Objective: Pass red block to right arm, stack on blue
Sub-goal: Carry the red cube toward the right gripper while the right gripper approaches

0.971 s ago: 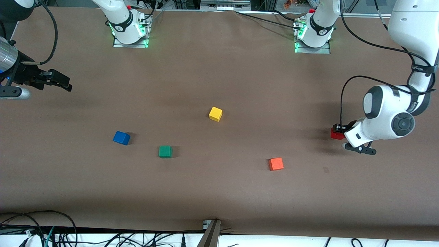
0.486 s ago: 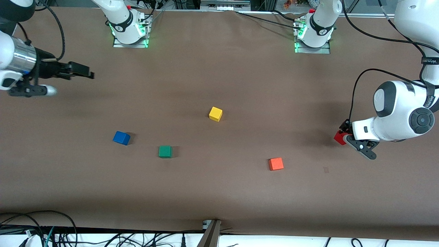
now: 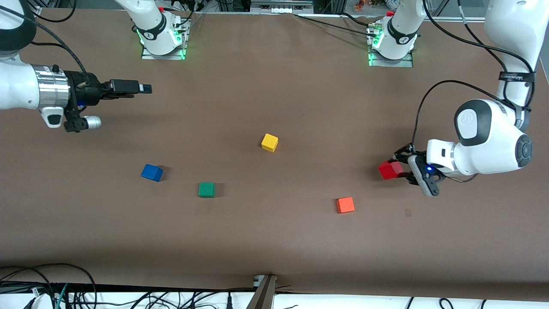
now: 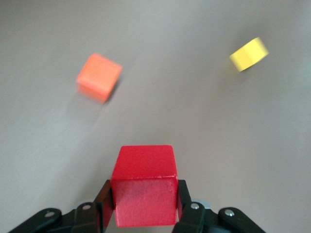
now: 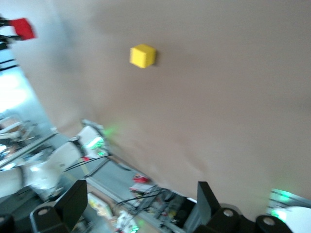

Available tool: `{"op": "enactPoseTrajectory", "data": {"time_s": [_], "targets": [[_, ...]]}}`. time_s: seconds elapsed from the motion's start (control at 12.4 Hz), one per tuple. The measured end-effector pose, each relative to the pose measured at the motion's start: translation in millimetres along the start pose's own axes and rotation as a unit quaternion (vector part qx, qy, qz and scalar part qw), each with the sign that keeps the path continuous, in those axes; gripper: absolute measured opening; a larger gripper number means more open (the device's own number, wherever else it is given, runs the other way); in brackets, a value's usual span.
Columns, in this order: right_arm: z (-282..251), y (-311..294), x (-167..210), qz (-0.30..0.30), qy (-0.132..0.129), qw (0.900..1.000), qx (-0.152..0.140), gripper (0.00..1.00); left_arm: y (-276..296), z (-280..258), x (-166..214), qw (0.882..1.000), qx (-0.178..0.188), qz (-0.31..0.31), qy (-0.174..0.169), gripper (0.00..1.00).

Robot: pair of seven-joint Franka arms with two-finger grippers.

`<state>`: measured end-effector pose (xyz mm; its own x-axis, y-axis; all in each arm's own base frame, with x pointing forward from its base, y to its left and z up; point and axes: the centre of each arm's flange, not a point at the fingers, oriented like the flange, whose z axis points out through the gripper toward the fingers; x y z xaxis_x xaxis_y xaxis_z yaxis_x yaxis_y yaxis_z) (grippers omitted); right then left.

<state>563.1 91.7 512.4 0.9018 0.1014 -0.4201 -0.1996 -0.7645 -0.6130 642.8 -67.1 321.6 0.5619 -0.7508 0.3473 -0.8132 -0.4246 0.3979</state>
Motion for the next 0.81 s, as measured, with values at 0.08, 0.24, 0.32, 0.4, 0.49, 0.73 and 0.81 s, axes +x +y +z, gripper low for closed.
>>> {"op": "enactPoseTrajectory", "data": {"time_s": [0.08,0.24,0.32,0.4,0.49,0.73,0.81], "targets": [[7.5,2.9,14.2,0.006,-0.002,1.0,0.029,1.0,11.9,6.2,13.1,0.999,-0.03,0.017,0.026,0.55],[32.6,20.9,52.2,0.03,-0.014,0.996,0.082,1.0,36.7,14.1,40.1,0.99,-0.093,0.052,0.092,0.55],[48.3,30.2,69.9,0.042,-0.025,0.993,0.109,1.0,47.1,14.4,52.6,0.983,-0.118,0.062,0.123,0.55],[64.6,36.6,86.7,0.051,-0.031,0.989,0.133,1.0,57.7,13.8,66.2,0.976,-0.14,0.068,0.153,0.55],[81.5,35.0,101.0,0.055,-0.027,0.986,0.153,1.0,71.6,14.5,83.8,0.967,-0.161,0.074,0.183,0.55],[139.7,-20.3,122.9,0.064,0.009,0.971,0.23,1.0,122.6,26.2,138.4,0.942,-0.216,0.09,0.241,0.55],[153.5,-38.0,122.6,0.067,0.014,0.965,0.252,1.0,133.8,30.2,152.2,0.937,-0.226,0.096,0.249,0.55]]}}
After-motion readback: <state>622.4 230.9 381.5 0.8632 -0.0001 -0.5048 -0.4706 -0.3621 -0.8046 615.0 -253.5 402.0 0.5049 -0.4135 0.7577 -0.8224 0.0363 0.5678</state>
